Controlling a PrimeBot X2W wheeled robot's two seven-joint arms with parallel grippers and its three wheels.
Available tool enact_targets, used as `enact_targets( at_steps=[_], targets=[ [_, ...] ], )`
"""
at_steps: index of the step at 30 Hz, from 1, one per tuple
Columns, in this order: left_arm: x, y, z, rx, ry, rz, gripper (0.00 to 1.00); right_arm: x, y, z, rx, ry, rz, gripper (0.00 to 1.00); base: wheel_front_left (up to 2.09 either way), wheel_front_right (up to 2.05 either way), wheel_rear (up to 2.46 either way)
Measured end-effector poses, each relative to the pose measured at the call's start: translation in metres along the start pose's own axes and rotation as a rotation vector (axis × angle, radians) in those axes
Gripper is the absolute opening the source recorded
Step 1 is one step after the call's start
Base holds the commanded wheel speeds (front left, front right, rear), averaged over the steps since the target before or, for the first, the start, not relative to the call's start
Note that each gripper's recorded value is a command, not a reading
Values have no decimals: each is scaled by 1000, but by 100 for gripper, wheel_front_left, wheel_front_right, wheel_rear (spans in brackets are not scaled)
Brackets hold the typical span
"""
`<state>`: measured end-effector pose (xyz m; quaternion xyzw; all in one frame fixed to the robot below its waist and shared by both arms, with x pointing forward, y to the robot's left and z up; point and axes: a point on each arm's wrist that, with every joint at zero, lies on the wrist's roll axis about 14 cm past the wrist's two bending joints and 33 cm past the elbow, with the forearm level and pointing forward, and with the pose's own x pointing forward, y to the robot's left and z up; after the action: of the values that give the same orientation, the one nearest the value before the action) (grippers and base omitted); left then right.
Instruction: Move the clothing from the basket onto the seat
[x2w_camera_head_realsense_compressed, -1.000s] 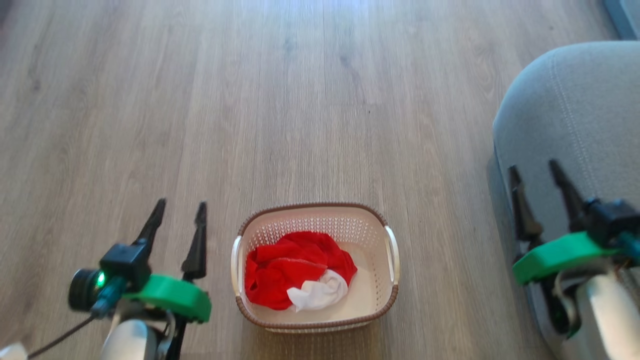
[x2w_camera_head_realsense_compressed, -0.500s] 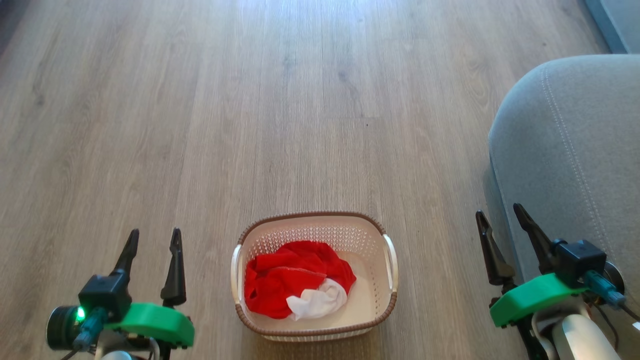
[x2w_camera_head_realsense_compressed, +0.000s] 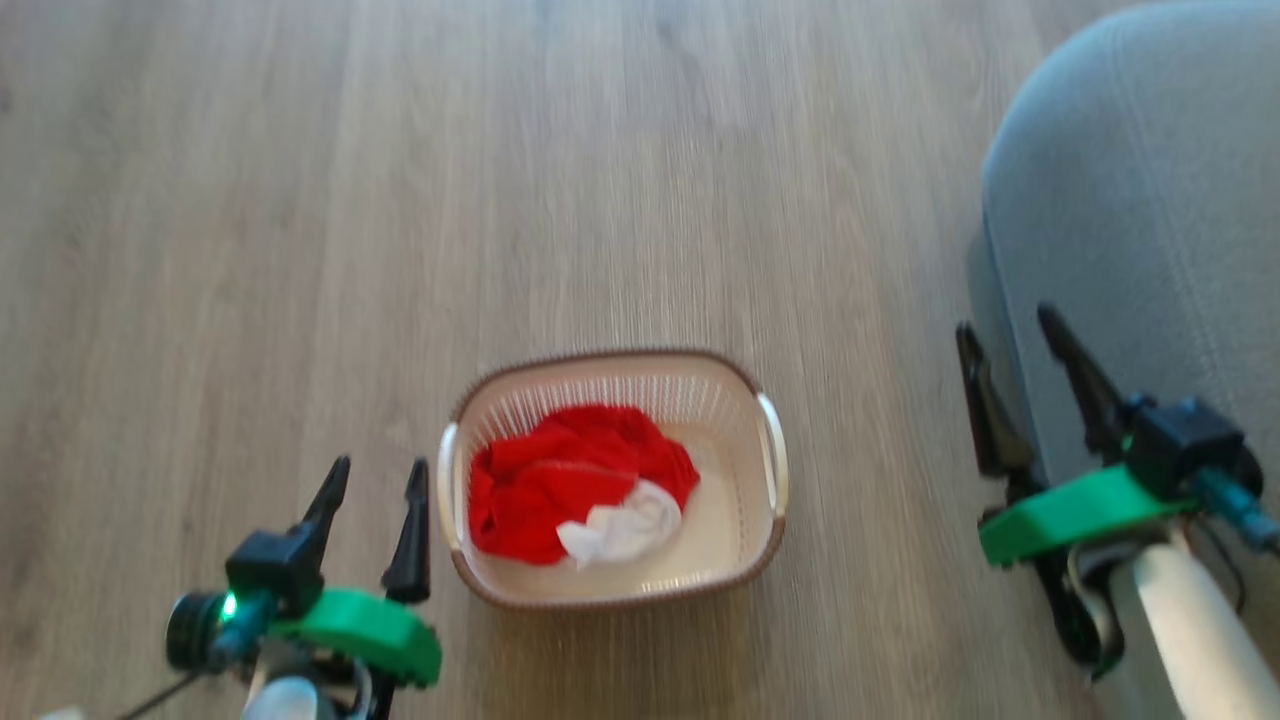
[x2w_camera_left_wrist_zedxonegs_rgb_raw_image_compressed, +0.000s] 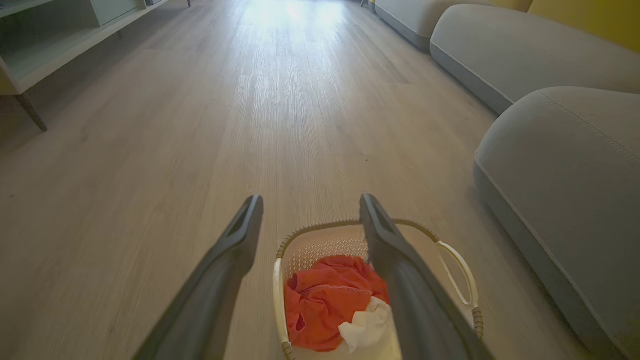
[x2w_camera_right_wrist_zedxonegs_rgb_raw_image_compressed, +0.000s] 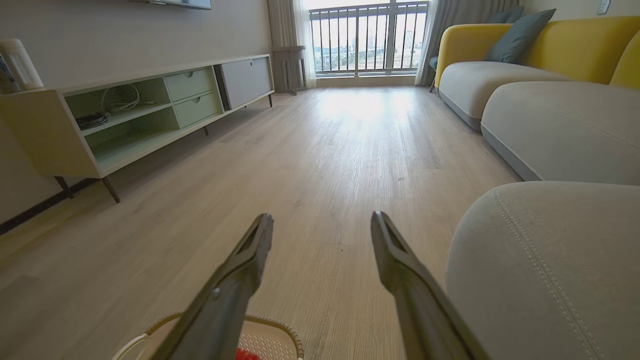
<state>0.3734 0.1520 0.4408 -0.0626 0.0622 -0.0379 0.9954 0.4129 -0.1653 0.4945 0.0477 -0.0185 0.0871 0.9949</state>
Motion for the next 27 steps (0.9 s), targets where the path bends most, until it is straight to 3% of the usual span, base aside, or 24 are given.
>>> enact_targets(
  at_steps=[10, 16, 27],
  targets=[
    [70, -44, -73, -30, 200, -148, 100, 62, -10, -10, -7, -28, 15, 100, 0, 0, 0],
    [107, -67, -129, -24, 328, -236, 100, 85, -26, -44, -12, 20, -6, 100, 0, 0, 0],
    [140, -92, -246, 143, 594, -415, 100, 92, -53, -120, -16, 167, -56, 100, 0, 0, 0]
  ],
)
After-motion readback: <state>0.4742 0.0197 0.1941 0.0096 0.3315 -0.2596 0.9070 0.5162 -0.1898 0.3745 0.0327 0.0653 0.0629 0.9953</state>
